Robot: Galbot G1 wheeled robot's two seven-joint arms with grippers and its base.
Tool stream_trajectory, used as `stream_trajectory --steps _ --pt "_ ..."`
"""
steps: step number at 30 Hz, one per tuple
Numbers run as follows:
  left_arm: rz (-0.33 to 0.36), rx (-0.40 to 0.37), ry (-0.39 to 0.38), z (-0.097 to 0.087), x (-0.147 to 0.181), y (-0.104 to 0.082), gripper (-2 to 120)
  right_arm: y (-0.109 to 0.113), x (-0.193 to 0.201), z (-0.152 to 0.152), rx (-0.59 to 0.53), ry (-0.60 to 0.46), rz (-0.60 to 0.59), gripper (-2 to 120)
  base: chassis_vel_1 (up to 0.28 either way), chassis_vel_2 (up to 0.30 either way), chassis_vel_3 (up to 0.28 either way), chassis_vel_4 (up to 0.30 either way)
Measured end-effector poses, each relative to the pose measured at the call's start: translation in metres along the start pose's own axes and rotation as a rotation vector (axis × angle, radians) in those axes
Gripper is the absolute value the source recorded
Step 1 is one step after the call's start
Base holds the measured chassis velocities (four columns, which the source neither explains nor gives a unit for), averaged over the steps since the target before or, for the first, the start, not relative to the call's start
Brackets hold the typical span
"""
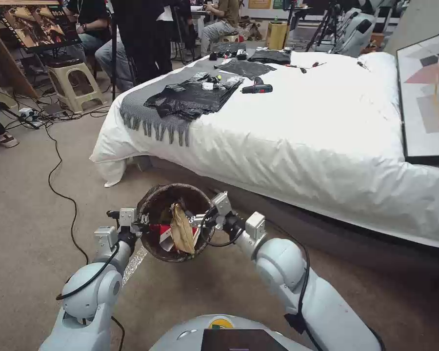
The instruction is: Pick up the trash bin, then pick up the garbage from the floor and place it into the trash bin.
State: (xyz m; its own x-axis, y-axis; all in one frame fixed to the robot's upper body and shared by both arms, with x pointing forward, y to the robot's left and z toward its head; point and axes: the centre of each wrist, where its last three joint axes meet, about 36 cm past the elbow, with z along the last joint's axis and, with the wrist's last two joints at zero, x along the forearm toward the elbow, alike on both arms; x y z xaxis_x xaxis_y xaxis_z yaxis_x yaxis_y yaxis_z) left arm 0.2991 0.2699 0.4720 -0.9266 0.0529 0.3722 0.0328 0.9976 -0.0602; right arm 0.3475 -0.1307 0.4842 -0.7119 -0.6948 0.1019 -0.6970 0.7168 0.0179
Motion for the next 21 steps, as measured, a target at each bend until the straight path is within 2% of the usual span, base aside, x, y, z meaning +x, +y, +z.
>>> stream_trajectory --steps 8,21 --pt "-0.004 0.012 0.010 0.002 -0.001 0.002 3 -0.007 0.025 -0.023 -0.066 -0.062 0.062 100 0.000 0.000 0.000 0.000" --pt "0.008 0.043 0.019 -0.003 0.003 0.003 3 -0.005 0.041 -0.027 -0.105 -0.081 0.116 100 0.000 0.000 0.000 0.000"
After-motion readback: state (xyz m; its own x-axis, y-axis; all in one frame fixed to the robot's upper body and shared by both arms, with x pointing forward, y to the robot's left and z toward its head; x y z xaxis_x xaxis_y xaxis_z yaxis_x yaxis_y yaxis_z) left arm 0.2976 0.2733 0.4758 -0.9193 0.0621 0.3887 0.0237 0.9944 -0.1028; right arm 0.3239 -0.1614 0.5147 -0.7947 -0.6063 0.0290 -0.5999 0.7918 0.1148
